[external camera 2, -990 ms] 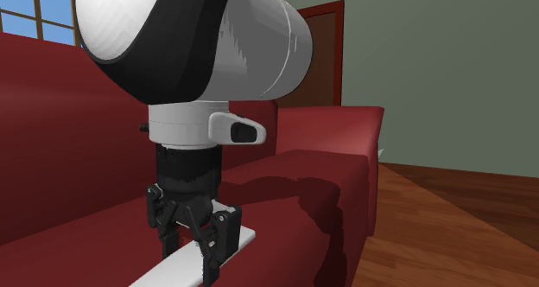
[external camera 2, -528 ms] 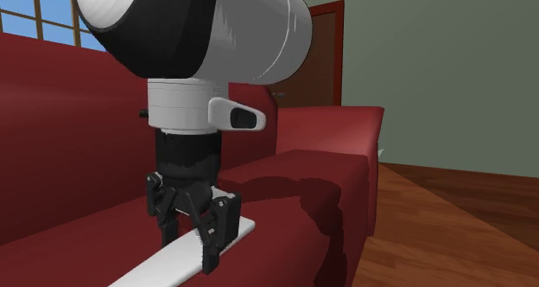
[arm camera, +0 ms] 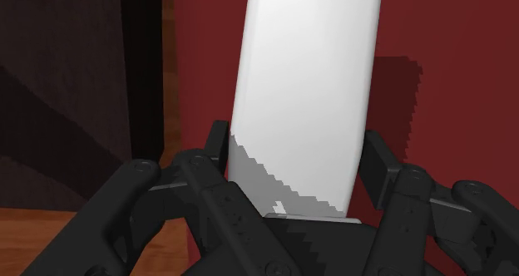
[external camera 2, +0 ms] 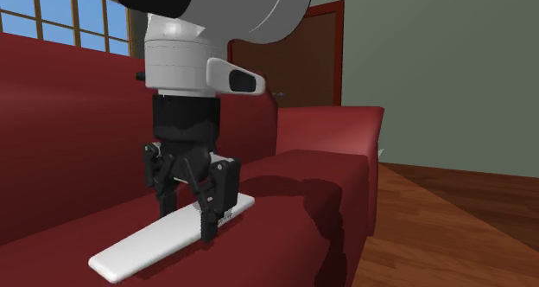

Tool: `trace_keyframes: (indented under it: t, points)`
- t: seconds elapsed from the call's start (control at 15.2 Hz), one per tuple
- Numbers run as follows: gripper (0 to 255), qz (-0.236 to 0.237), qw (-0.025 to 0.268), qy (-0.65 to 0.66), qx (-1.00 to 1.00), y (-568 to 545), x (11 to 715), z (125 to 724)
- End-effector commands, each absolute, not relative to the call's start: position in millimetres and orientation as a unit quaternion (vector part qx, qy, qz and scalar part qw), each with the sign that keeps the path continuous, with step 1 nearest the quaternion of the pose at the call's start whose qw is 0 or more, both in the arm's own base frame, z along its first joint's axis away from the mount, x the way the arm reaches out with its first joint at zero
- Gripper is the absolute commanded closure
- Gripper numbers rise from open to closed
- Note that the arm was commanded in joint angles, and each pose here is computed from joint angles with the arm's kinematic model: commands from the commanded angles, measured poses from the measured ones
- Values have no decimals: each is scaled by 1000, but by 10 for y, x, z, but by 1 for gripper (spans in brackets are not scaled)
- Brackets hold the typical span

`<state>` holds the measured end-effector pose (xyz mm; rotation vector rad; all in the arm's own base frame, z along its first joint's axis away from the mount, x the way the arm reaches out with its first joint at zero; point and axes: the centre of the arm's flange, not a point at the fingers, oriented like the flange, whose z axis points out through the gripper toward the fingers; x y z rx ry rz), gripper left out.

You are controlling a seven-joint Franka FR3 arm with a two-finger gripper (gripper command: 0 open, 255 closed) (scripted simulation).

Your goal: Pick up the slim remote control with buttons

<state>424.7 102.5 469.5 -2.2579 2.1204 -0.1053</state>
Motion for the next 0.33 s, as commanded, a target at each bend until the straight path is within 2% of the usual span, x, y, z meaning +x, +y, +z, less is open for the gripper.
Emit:
trace_keyframes:
  t: [0.0,0.26]
  points:
    - [255,-34,21,684,-728,1013,4242,4811]
    - [255,-34,21,684,-728,1013,4242,4925]
